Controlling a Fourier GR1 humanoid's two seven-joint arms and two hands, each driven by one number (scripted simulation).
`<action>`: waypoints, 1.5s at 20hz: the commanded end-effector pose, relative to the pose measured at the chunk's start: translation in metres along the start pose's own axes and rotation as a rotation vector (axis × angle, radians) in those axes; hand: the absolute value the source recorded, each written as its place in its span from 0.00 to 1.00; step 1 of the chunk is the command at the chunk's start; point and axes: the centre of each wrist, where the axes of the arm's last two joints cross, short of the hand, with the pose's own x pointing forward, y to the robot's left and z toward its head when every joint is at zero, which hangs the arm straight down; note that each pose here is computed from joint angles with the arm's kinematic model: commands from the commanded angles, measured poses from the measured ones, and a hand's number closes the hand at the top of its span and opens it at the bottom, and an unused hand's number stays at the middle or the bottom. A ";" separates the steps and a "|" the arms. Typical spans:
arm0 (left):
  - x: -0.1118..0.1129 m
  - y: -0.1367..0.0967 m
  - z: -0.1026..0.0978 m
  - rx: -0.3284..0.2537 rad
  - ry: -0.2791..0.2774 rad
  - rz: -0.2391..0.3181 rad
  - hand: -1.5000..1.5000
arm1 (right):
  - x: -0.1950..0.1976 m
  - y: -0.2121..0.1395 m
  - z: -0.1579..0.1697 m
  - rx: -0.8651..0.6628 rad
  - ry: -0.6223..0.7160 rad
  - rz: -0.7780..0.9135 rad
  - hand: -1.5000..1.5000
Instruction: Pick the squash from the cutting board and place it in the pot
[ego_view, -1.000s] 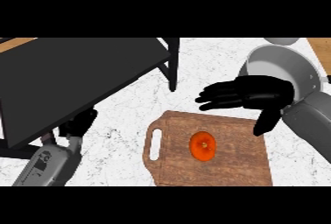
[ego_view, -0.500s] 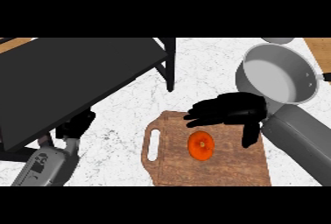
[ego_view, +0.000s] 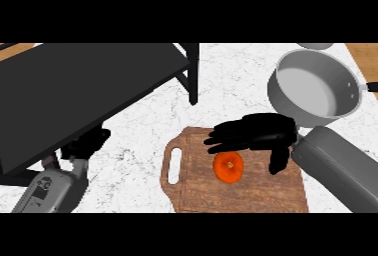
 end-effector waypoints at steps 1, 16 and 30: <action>0.037 0.041 -0.010 0.102 -0.106 -0.021 0.50 | 0.000 0.012 0.007 0.011 0.025 0.002 0.00; 0.038 0.039 -0.013 0.082 -0.094 -0.006 0.50 | -0.004 0.057 -0.046 0.027 0.032 0.018 0.00; 0.038 0.035 -0.023 0.097 -0.104 -0.010 0.50 | 0.005 0.092 -0.078 0.046 -0.163 0.099 1.00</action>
